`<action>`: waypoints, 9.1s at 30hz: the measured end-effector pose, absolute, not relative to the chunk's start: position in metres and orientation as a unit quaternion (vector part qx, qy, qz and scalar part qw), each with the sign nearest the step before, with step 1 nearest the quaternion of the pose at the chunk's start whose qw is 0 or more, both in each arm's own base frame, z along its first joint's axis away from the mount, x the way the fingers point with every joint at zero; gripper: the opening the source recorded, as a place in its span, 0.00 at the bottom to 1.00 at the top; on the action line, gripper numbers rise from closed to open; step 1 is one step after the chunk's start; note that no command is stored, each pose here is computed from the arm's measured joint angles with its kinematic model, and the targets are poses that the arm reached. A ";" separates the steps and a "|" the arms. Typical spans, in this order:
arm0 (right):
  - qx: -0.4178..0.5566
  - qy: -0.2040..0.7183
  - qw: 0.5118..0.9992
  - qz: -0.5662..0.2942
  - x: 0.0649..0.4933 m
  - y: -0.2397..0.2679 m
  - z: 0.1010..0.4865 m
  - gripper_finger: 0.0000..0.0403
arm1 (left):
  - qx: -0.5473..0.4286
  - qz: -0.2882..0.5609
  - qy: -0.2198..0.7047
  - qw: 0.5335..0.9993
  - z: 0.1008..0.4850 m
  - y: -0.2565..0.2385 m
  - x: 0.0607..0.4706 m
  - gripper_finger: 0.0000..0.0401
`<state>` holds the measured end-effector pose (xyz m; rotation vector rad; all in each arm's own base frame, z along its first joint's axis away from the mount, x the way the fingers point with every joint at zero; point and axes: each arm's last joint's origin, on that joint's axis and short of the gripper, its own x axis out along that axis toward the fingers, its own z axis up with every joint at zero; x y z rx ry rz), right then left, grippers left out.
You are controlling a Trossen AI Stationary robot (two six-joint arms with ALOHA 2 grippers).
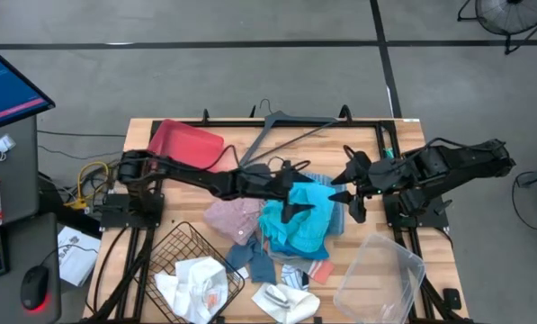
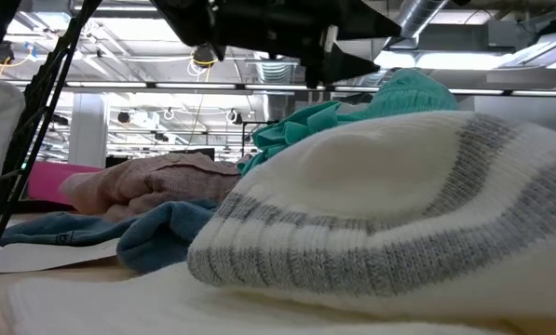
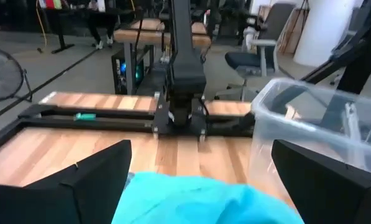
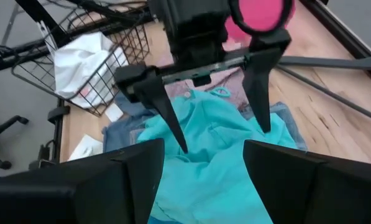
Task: Pick & Place Cloths
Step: Put the light blue shorts into the black wire basket, then put the blue shorts into the black wire basket
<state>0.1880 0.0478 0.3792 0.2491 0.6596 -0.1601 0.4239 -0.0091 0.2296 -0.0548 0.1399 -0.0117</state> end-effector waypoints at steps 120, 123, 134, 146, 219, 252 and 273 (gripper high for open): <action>0.092 0.315 0.941 -0.083 0.190 0.045 0.380 0.54 | -0.042 -0.217 0.383 0.897 0.230 -0.185 0.189 0.01; 0.093 0.315 0.940 -0.087 0.190 0.044 0.380 0.54 | -0.059 -0.240 0.364 0.898 0.216 -0.183 0.180 0.01; 0.095 0.314 0.940 -0.091 0.191 0.042 0.380 0.54 | -0.079 -0.250 0.375 0.889 0.165 -0.167 0.160 0.02; 0.099 0.313 0.939 -0.104 0.192 0.037 0.380 0.54 | -0.088 -0.252 0.400 0.877 0.152 -0.159 0.151 0.28; 0.201 0.367 0.908 -0.025 0.189 0.054 0.359 0.54 | 0.079 -0.098 0.271 0.954 0.116 -0.078 0.379 0.72; 0.245 0.304 0.920 -0.030 0.198 0.054 0.369 0.54 | 0.022 -0.079 0.095 0.992 0.330 -0.087 0.259 0.00; 0.237 0.293 0.924 -0.057 0.198 0.052 0.369 0.54 | -0.104 -0.178 0.141 0.968 0.275 -0.187 0.115 0.00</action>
